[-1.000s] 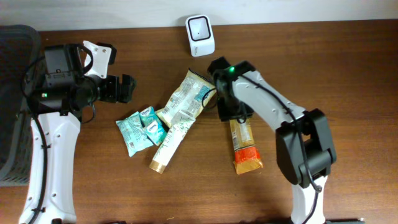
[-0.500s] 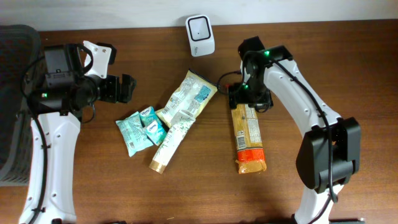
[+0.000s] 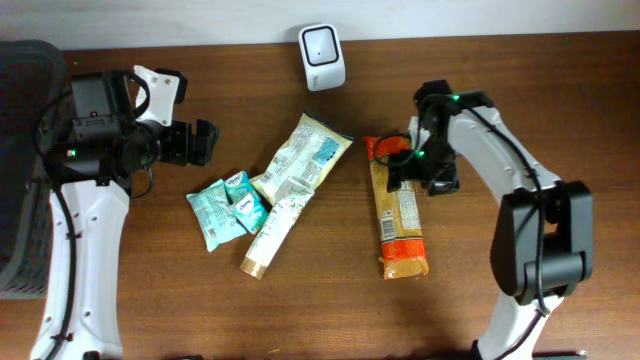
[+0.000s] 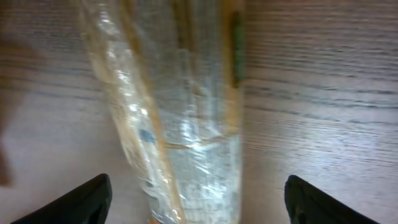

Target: Scan the item barcode

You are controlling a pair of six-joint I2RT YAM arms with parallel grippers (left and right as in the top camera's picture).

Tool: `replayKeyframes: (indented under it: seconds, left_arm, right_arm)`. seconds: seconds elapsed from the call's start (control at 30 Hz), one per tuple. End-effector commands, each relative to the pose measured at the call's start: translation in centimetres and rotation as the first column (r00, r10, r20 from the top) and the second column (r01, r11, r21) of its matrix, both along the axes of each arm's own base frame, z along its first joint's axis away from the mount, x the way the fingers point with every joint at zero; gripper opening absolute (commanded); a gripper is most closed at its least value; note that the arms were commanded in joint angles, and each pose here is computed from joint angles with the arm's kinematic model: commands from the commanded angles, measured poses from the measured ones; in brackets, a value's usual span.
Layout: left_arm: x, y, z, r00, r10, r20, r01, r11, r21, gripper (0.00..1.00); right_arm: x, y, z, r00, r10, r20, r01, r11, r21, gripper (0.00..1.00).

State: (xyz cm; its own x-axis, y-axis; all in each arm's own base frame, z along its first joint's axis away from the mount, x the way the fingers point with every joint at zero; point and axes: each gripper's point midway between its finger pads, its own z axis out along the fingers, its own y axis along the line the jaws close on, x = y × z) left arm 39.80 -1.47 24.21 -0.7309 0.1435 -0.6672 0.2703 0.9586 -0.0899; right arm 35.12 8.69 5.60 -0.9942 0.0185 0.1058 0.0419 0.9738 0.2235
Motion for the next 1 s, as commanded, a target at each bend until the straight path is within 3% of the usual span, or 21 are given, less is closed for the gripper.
replayKeyframes:
  seconds: [0.0,0.27,0.53,0.63,0.77,0.97]
  left_arm:
    - [0.0,0.1,1.2,0.999,-0.011,0.037,0.010,1.000,0.013,0.99]
    - [0.0,0.1,1.2,0.999,-0.011,0.037,0.010,1.000,0.014,0.99]
    - [0.0,0.1,1.2,0.999,-0.011,0.036,0.010,1.000,0.013,0.99]
    - [0.0,0.1,1.2,0.999,-0.011,0.035,0.010,1.000,0.013,0.99]
    - [-0.1,0.1,1.2,0.999,-0.011,0.034,0.010,1.000,0.013,0.99]
    - [-0.1,0.1,1.2,0.999,-0.011,0.034,0.010,1.000,0.013,0.99]
  right_arm:
    - [0.6,0.0,1.3,0.996,0.062,0.062,-0.071,0.984,0.163,0.89]
    - [-1.7,1.7,-4.5,0.993,0.072,0.092,-0.097,0.947,0.307,0.92]
    - [-2.9,1.9,-6.7,0.992,0.069,0.103,-0.099,0.941,0.324,0.91]
    - [-4.2,1.8,-7.7,0.994,0.069,0.082,-0.092,0.941,0.325,0.86]
    - [-4.6,2.6,-8.2,0.993,0.058,0.103,-0.093,0.921,0.378,0.72]
    - [-4.0,3.9,-7.4,0.989,0.046,0.140,-0.106,0.881,0.461,0.14]
